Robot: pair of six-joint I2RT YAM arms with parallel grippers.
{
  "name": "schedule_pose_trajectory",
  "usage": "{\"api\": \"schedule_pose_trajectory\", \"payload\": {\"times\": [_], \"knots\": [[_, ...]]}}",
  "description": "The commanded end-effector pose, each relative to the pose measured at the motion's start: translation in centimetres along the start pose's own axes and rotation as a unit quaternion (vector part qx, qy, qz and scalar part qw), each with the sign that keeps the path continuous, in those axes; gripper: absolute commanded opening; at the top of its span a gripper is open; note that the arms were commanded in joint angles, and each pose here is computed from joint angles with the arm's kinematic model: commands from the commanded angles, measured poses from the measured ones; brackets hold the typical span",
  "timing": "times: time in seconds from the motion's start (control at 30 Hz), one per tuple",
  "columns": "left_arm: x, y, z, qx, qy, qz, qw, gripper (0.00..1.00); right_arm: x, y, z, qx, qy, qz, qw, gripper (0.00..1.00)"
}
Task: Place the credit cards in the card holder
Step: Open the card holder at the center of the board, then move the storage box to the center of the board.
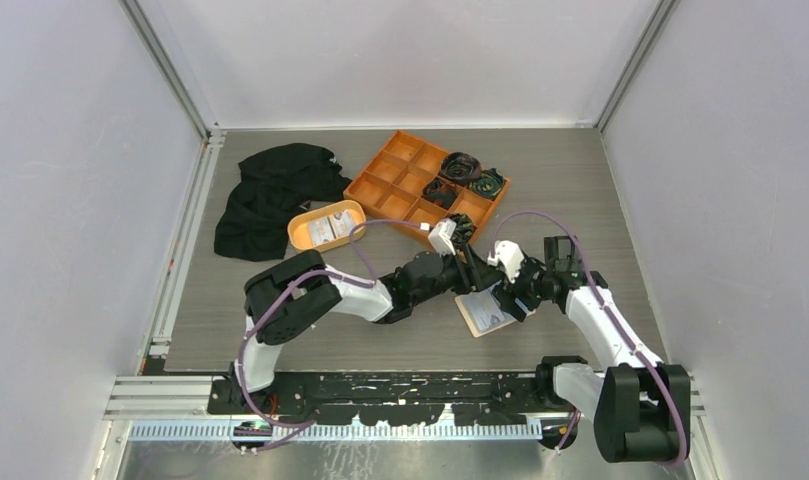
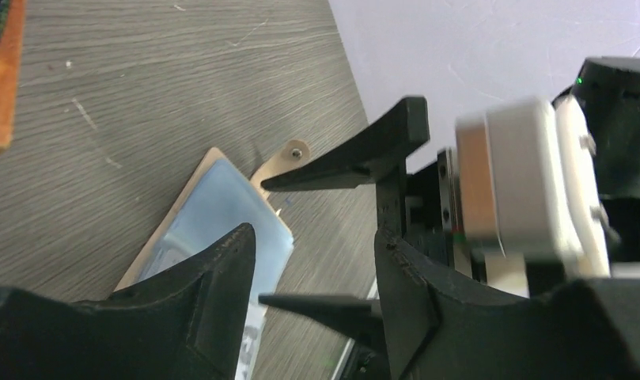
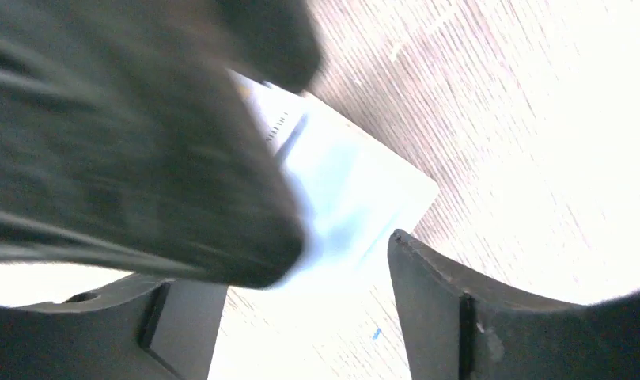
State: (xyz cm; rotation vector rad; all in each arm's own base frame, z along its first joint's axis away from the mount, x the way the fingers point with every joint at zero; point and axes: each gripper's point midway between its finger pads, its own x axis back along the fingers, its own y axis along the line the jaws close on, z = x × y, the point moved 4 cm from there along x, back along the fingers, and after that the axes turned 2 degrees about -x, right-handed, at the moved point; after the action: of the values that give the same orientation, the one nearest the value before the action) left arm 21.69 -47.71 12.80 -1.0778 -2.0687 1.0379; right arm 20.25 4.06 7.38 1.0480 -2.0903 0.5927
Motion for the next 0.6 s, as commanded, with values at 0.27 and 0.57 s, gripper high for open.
{"api": "schedule_pose_trajectory", "payload": {"times": [0.27,0.57], "knots": [[9.7,-0.7,-3.3,-0.183,-0.001,-0.054,0.982,0.54,3.3,-1.4,-3.2,-0.038,-0.032,-0.063,0.997,0.77],[20.1,3.6,-8.9,-0.328,-0.004,-0.21,0.921,0.79,5.4,-0.6,-8.4,-0.046,-0.121,-0.165,0.978,1.0]]}}
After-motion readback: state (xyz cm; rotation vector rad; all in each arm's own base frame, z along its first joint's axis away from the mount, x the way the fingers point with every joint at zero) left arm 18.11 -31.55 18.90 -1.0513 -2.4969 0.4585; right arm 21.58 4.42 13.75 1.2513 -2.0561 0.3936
